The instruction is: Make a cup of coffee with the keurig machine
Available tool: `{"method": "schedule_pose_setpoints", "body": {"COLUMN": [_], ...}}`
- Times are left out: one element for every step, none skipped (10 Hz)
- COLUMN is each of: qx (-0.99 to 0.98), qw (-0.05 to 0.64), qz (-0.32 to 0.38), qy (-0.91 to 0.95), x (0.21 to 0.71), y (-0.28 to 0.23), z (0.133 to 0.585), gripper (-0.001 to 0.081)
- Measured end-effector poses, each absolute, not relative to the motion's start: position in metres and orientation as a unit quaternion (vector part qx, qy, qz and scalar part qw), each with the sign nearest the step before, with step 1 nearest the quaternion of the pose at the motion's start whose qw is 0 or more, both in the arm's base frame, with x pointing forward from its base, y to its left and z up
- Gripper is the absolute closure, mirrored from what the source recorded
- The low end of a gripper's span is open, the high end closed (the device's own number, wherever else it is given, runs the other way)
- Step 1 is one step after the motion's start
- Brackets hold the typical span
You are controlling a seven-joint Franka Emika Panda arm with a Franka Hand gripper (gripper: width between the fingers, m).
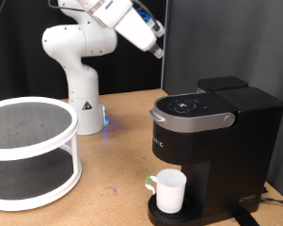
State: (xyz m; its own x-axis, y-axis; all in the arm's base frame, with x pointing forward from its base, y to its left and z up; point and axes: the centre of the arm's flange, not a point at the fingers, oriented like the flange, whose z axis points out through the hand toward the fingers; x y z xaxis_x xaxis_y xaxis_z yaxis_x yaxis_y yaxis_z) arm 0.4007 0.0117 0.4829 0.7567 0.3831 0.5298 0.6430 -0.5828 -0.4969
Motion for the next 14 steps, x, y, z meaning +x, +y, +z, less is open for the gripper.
{"method": "schedule_pose_setpoints", "body": {"qx": [-0.865, -0.865, -0.868, -0.875, -0.883, -0.890, -0.895, -0.897, -0.897, -0.898, -0.898, -0.897, -0.897, -0.897], "qw": [0.339, 0.316, 0.291, 0.265, 0.238, 0.217, 0.201, 0.192, 0.185, 0.175, 0.170, 0.170, 0.168, 0.163], "qz": [-0.173, -0.165, -0.159, -0.160, -0.164, -0.168, -0.174, -0.177, -0.176, -0.173, -0.170, -0.168, -0.163, -0.154], "qy": [-0.329, -0.353, -0.370, -0.373, -0.369, -0.364, -0.357, -0.357, -0.360, -0.364, -0.370, -0.372, -0.375, -0.381], "x": [0.404, 0.412, 0.422, 0.432, 0.443, 0.454, 0.464, 0.474, 0.482, 0.491, 0.497, 0.502, 0.506, 0.509], "y": [0.014, 0.018, 0.024, 0.029, 0.034, 0.040, 0.046, 0.052, 0.056, 0.060, 0.064, 0.067, 0.069, 0.072], "z": [0.489, 0.496, 0.503, 0.509, 0.513, 0.517, 0.519, 0.521, 0.523, 0.524, 0.523, 0.521, 0.517, 0.511], "gripper": [0.0003, 0.0003, 0.0003, 0.0003, 0.0003, 0.0003, 0.0003, 0.0003, 0.0003, 0.0003, 0.0003, 0.0003, 0.0003, 0.0003]}}
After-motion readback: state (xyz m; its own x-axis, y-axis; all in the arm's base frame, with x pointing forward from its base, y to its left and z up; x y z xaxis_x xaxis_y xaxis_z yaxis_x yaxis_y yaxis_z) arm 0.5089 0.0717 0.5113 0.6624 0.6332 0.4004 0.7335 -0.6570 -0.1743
